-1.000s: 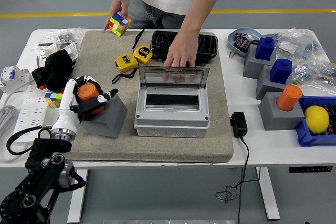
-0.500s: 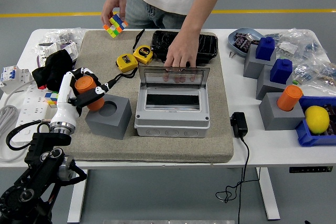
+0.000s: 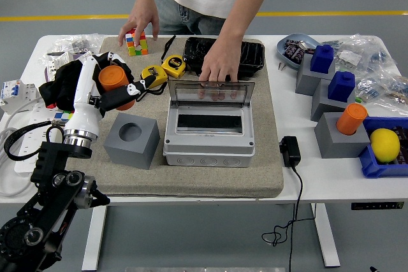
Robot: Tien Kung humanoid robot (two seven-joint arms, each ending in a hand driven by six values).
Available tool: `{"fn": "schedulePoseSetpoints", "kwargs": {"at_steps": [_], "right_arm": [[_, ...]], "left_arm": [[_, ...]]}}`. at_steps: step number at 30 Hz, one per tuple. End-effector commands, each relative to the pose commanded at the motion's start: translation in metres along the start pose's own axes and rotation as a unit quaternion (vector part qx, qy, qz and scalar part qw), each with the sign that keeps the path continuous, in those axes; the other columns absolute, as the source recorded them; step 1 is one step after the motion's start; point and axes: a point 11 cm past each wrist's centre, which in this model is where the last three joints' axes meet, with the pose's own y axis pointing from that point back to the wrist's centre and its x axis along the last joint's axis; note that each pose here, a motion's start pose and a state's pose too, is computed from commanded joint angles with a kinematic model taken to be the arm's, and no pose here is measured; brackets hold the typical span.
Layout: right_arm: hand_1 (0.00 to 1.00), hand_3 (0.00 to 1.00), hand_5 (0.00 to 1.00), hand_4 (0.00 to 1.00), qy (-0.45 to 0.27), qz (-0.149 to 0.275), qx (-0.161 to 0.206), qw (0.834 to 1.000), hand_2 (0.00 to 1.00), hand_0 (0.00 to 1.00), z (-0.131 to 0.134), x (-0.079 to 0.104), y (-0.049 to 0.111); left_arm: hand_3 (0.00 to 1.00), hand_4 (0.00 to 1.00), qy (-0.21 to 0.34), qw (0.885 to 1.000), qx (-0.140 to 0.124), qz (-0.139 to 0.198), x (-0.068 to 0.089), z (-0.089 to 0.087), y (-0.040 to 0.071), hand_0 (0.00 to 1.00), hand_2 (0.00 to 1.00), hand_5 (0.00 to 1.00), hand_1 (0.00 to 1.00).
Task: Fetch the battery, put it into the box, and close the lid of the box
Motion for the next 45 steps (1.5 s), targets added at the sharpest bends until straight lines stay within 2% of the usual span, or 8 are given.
{"fn": "schedulePoseSetpoints", "kwargs": {"at_steps": [3,4,7,12,19,30,38,45], "right_arm": [[0.688,0.735,0.998,0.998,0.0,0.0,0.0,1.0,0.703,0.746,-0.001,0.001,0.0],[0.688,0.735,0.998,0.998,0.0,0.001,0.0,1.0,0.703,0.746,-0.001,0.001,0.0],[0.688,0.735,0.998,0.998,0.001,0.001,0.001,1.0,0.703,0.746,-0.002,0.002,0.0],[0.688,0.735,0.998,0.998,0.003,0.002,0.002,1.0,0.703,0.746,-0.003,0.003,0.0],[0.688,0.735,0.998,0.998,0.008,0.003,0.003,1.0,0.703,0.746,-0.003,0.005,-0.001],[0.688,0.735,0.998,0.998,0.016,0.001,0.003,1.0,0.703,0.746,-0.003,0.004,0.0],[0.688,0.735,0.998,0.998,0.017,0.002,0.004,1.0,0.702,0.746,-0.003,0.005,-0.001],[0.688,0.735,0.998,0.998,0.018,0.0,0.004,1.0,0.702,0.746,-0.004,0.004,0.0]], "left_arm": [[0.002,0.974,-0.023,0.998,-0.033,-0.039,-0.019,0.02,0.0,0.046,0.007,0.272,0.002],[0.002,0.942,-0.039,0.996,-0.049,-0.063,-0.03,0.028,0.001,0.054,0.002,0.365,0.002],[0.002,0.942,-0.074,0.987,-0.073,-0.119,-0.057,0.036,0.006,0.054,0.002,0.365,0.002],[0.002,0.941,-0.135,0.966,-0.103,-0.193,-0.096,0.033,0.012,0.053,0.002,0.39,0.002],[0.002,0.94,-0.183,0.939,-0.12,-0.266,-0.132,0.022,0.015,0.055,0.002,0.419,0.002],[0.002,0.933,-0.23,0.922,-0.099,-0.294,-0.157,-0.019,0.007,0.058,0.002,0.487,0.002],[0.002,0.928,-0.26,0.919,-0.079,-0.285,-0.156,-0.042,-0.005,0.061,0.002,0.504,0.002],[0.002,0.924,-0.271,0.92,-0.068,-0.273,-0.151,-0.049,-0.013,0.061,0.002,0.518,0.002]]}}
